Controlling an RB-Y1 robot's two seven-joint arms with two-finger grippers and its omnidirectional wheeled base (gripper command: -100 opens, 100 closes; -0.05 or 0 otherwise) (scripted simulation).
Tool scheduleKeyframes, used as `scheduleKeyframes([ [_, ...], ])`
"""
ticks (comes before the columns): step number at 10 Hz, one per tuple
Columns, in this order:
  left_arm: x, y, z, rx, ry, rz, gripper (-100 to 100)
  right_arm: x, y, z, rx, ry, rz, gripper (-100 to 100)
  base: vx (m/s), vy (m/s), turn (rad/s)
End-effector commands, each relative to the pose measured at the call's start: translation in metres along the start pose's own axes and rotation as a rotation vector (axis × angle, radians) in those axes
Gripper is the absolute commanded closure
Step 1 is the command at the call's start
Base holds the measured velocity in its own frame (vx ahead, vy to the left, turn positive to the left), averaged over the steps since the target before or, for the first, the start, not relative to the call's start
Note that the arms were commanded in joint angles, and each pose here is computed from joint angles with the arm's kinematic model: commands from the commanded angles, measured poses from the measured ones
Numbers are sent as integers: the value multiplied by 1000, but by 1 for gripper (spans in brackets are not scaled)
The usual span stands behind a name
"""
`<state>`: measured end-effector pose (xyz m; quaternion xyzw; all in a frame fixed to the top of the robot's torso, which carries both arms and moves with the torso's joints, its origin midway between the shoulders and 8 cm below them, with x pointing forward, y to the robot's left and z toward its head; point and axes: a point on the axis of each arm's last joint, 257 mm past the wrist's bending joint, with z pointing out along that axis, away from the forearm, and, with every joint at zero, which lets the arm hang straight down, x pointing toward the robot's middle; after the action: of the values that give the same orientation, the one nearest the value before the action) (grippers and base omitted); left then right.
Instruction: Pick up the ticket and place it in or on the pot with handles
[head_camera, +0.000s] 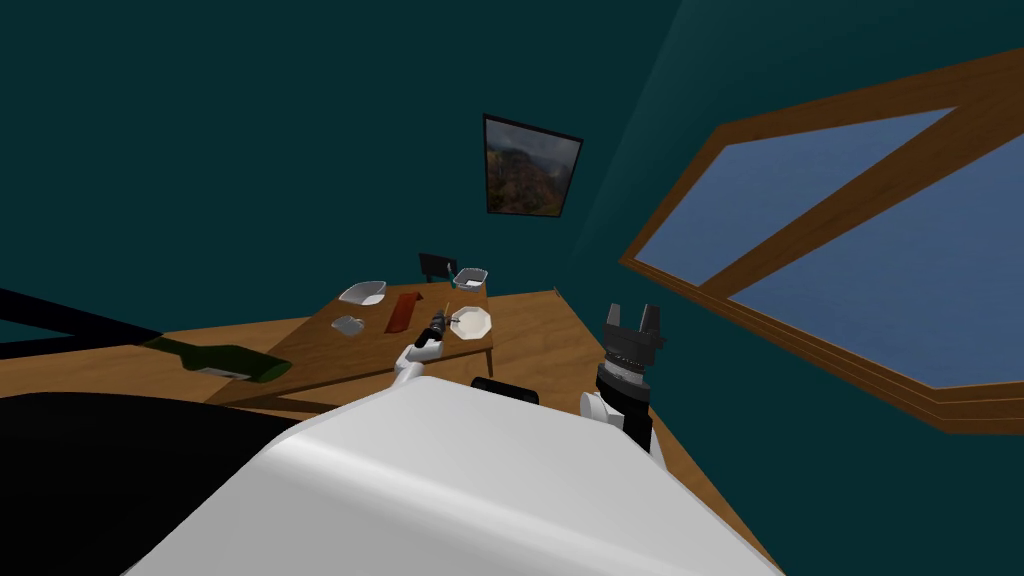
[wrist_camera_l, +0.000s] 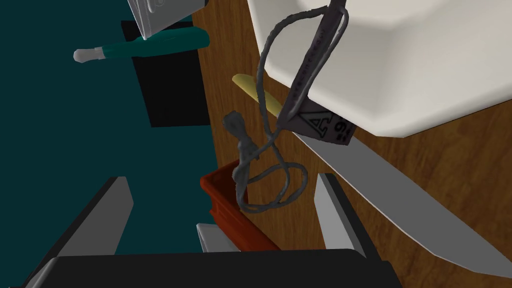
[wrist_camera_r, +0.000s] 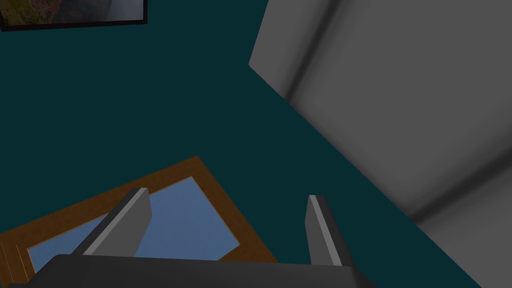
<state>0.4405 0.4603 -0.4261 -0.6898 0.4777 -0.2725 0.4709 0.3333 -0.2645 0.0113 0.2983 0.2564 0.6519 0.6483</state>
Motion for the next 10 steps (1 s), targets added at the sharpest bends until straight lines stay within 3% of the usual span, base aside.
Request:
scheduleKeyframes([
  [1, -1, 9, 3, -26, -5, -6, -100, 0, 0, 0, 0, 0, 0, 0, 20, 3, -4],
  [3, -1, 11, 4, -32, -6, -8, -100, 0, 0, 0, 0, 0, 0, 0, 17, 4, -3],
  [4, -1, 12, 4, -35, -7, -8, 0, 0, 0, 0, 0, 0, 0, 0, 0, 0, 0],
  [5, -16, 15, 6, -39, -25, -16, -100, 0, 0, 0, 0, 0, 0, 0, -10, -16, -185],
  [10, -96, 27, 10, -50, -127, -62, -100, 0, 0, 0, 0, 0, 0, 0, -33, -36, -238],
])
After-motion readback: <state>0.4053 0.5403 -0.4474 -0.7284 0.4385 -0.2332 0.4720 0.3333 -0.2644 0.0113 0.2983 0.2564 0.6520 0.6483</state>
